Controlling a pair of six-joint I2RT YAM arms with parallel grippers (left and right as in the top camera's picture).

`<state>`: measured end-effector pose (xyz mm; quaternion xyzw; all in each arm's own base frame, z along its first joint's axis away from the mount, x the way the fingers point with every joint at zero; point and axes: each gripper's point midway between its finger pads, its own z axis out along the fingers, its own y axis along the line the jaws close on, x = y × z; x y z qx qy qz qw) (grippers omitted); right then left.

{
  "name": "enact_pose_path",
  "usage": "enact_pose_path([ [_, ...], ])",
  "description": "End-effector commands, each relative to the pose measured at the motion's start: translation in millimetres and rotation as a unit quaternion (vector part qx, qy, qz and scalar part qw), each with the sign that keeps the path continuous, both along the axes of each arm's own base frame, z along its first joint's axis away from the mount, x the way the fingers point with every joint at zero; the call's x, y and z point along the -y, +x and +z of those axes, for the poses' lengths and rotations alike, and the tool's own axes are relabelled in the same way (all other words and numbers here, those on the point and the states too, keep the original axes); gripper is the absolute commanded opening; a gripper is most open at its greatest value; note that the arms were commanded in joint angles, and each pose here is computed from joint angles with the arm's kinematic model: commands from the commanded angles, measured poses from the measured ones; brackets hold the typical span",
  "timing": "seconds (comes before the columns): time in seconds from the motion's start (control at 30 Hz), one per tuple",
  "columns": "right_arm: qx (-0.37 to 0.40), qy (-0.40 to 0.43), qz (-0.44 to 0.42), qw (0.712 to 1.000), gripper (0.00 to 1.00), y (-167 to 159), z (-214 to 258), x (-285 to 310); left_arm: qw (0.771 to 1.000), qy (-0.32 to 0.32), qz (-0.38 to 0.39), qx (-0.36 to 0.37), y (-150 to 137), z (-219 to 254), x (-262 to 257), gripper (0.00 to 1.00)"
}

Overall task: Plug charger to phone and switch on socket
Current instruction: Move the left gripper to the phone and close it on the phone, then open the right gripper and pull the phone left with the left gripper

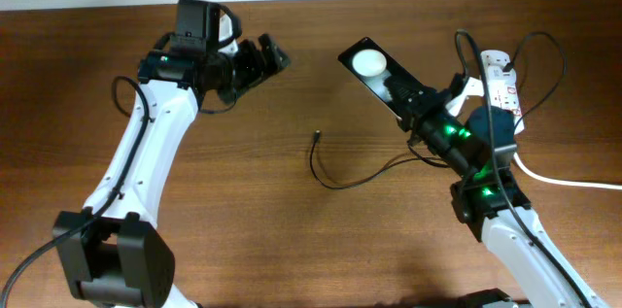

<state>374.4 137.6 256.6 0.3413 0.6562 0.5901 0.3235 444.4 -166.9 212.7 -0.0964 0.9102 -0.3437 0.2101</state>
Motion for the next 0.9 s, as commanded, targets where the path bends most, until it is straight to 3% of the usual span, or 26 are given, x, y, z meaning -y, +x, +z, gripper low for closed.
enact_pose_path([
  [0.0, 0.015, 0.021, -0.015, 1.0, 0.04, 9, 9, 0, 0.981, -0.114, -0.14, 0.063, -24, 52, 39, 0.99],
  [0.07, 0.034, 0.027, -0.015, 0.999, 0.04, 12, 16, 0, 0.959, -0.183, -0.199, 0.083, -36, 78, 51, 0.99],
  [0.13, 0.055, 0.037, -0.015, 0.998, 0.04, 13, 26, -1, 0.952, -0.216, -0.208, 0.066, -43, 87, 55, 0.99],
  [0.23, 0.05, 0.068, -0.023, 0.996, 0.04, 15, 31, -3, 0.954, -0.245, -0.173, 0.012, -41, 90, 56, 0.99],
  [0.47, 0.07, 0.085, -0.035, 0.993, 0.04, 9, 42, -29, 0.948, -0.278, -0.152, 0.003, -32, 107, 61, 1.0],
  [0.6, 0.073, 0.091, -0.059, 0.991, 0.04, 6, 45, -39, 0.946, -0.293, -0.14, -0.005, -29, 114, 63, 0.87],
  [0.77, 0.072, 0.116, -0.08, 0.987, 0.04, 4, 53, -44, 0.945, -0.288, -0.153, 0.004, -34, 117, 82, 0.84],
  [0.87, 0.079, 0.121, -0.077, 0.986, 0.04, 4, 61, -46, 0.946, -0.283, -0.155, 0.003, -36, 115, 92, 0.72],
])
